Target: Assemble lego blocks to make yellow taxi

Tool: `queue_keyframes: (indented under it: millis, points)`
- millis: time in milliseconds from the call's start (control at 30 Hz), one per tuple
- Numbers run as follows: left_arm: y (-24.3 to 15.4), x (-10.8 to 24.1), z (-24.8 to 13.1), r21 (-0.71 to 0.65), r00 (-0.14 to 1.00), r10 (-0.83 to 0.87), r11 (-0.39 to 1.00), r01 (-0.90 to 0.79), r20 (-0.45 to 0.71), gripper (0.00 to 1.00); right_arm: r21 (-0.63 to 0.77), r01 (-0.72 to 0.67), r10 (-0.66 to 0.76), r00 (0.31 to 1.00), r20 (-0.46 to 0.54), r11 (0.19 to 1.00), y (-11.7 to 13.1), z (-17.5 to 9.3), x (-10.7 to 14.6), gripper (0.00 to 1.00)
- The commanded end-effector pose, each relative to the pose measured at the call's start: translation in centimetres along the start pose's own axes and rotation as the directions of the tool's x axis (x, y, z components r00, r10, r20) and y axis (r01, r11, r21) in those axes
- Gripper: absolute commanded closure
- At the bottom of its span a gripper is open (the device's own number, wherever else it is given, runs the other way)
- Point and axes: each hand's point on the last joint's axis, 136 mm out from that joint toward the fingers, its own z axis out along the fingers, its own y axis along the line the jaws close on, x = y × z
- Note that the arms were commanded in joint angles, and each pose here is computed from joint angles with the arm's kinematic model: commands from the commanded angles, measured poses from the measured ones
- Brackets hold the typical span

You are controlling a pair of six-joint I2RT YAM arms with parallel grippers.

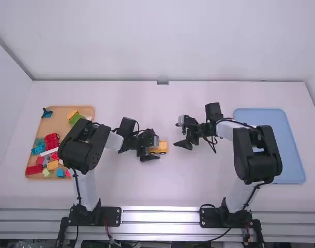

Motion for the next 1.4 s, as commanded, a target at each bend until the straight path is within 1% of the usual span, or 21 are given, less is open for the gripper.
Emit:
queue_keyframes:
  millis: [0, 67, 167, 233, 300, 400, 500, 633, 667, 700, 733, 767, 800, 833, 867, 900, 933, 1033, 1167, 1333, 1367]
  points:
    - [0.1, -0.4, -0.3, 0.005, 0.998, -0.062, 0.998, 0.062, 0.016, 0.01, 0.006, 0.012, -0.012, 0.998, 0.070, 1.000, -0.5, -0.7, -2.1, 0.01]
    - [0.4, -1.2, -1.0, -0.004, 0.997, -0.073, 0.997, 0.073, 0.028, 0.01, -0.006, -0.003, 0.003, 0.990, 0.138, 1.000, -0.7, -0.8, -3.5, 0.01]
    - [0.9, -3.2, -2.8, -0.022, 0.996, -0.061, 0.998, 0.063, 0.057, 0.01, -0.074, -0.020, 0.043, 0.949, 0.313, 0.997, -0.7, -1.7, -7.3, 0.01]
    - [1.2, -4.1, -3.9, -0.041, 0.997, -0.059, 0.997, 0.061, 0.056, 0.01, -0.100, -0.038, 0.072, 0.930, 0.361, 0.994, -1.1, -2.2, -8.8, 0.01]
    - [1.4, -5.0, -5.6, -0.071, 0.997, -0.067, 0.995, 0.070, 0.038, 0.01, -0.088, -0.088, 0.114, 0.924, 0.364, 0.992, -2.2, -2.2, -9.8, 0.01]
    - [1.4, -5.9, -7.6, -0.114, 0.997, -0.082, 0.990, 0.082, 0.001, 0.01, -0.024, -0.137, 0.137, 0.935, 0.326, 0.990, -3.4, -1.2, -9.6, 0.01]
    - [1.4, -6.6, -10.3, -0.176, 0.994, -0.104, 0.980, 0.094, -0.046, 0.01, 0.006, -0.133, 0.126, 0.948, 0.293, 0.991, -3.4, -0.2, -9.4, 0.01]
    - [1.6, -5.9, -14.6, -0.325, 0.971, -0.161, 0.941, 0.097, -0.178, 0.01, -0.014, -0.110, 0.109, 0.950, 0.292, 0.994, -2.8, 0.6, -10.1, 0.01]
    - [1.9, -5.5, -16.4, -0.400, 0.955, -0.206, 0.910, 0.107, -0.214, 0.01, -0.018, -0.109, 0.110, 0.951, 0.291, 0.994, -2.9, 0.6, -10.4, 0.01]
    - [2.4, -5.6, -18.0, -0.475, 0.940, -0.278, 0.866, 0.156, -0.198, 0.01, -0.020, -0.117, 0.118, 0.950, 0.288, 0.993, -3.1, 0.5, -10.7, 0.02]
    - [2.5, -5.6, -18.2, -0.487, 0.938, -0.289, 0.858, 0.164, -0.193, 0.01, -0.020, -0.120, 0.120, 0.951, 0.286, 0.993, -3.1, 0.5, -10.7, 0.01]
    - [3.1, -5.7, -19.5, -0.558, 0.917, -0.369, 0.797, 0.230, -0.149, 0.01, -0.020, -0.131, 0.131, 0.951, 0.279, 0.991, -3.4, 0.4, -10.9, 0.01]
    - [3.9, -5.8, -21.5, -0.652, 0.878, -0.475, 0.686, 0.324, -0.064, 0.01, -0.019, -0.131, 0.131, 0.953, 0.273, 0.991, -3.6, 0.3, -11.3, 0.02]
    - [4.7, -5.2, -24.1, -0.750, 0.806, -0.589, 0.507, 0.424, 0.057, 0.01, -0.023, -0.103, 0.105, 0.959, 0.262, 0.994, -3.6, 0.2, -11.6, 0.01]
    - [5.0, -4.6, -25.9, -0.796, 0.754, -0.642, 0.380, 0.471, 0.140, 0.01, -0.025, -0.084, 0.087, 0.963, 0.255, 0.996, -3.6, 0.2, -11.7, 0.01]
    - [5.1, -4.1, -27.1, -0.822, 0.716, -0.670, 0.285, 0.492, 0.196, 0.01, -0.026, -0.074, 0.078, 0.965, 0.250, 0.997, -3.6, 0.2, -11.8, 0.01]
    - [5.0, -3.0, -29.4, -0.853, 0.648, -0.701, 0.110, 0.511, 0.298, 0.01, -0.029, -0.056, 0.062, 0.970, 0.237, 0.998, -3.6, 0.2, -12.2, 0.02]
    - [3.9, -0.7, -33.9, -0.836, 0.521, -0.690, -0.235, 0.495, 0.503, 0.01, -0.010, -0.046, 0.047, 0.981, 0.187, 0.999, -4.0, 0.3, -12.6, 0.02]
    - [2.5, 1.5, -37.0, -0.781, 0.438, -0.653, -0.447, 0.436, 0.618, 0.01, 0.011, -0.023, 0.021, 0.992, 0.125, 1.000, -4.1, 1.0, -13.0, 0.01]
    - [-0.4, 5.8, -39.7, -0.626, 0.165, -0.616, -0.678, 0.385, 0.770, 0.01, 0.047, 0.007, -0.009, 0.999, 0.041, 0.999, -4.3, 2.0, -13.0, 0.01]
    - [-0.5, 6.1, -39.9, -0.616, 0.147, -0.613, -0.689, 0.381, 0.776, 0.01, 0.049, 0.008, -0.009, 0.999, 0.037, 0.999, -4.3, 2.1, -13.0, 0.01]
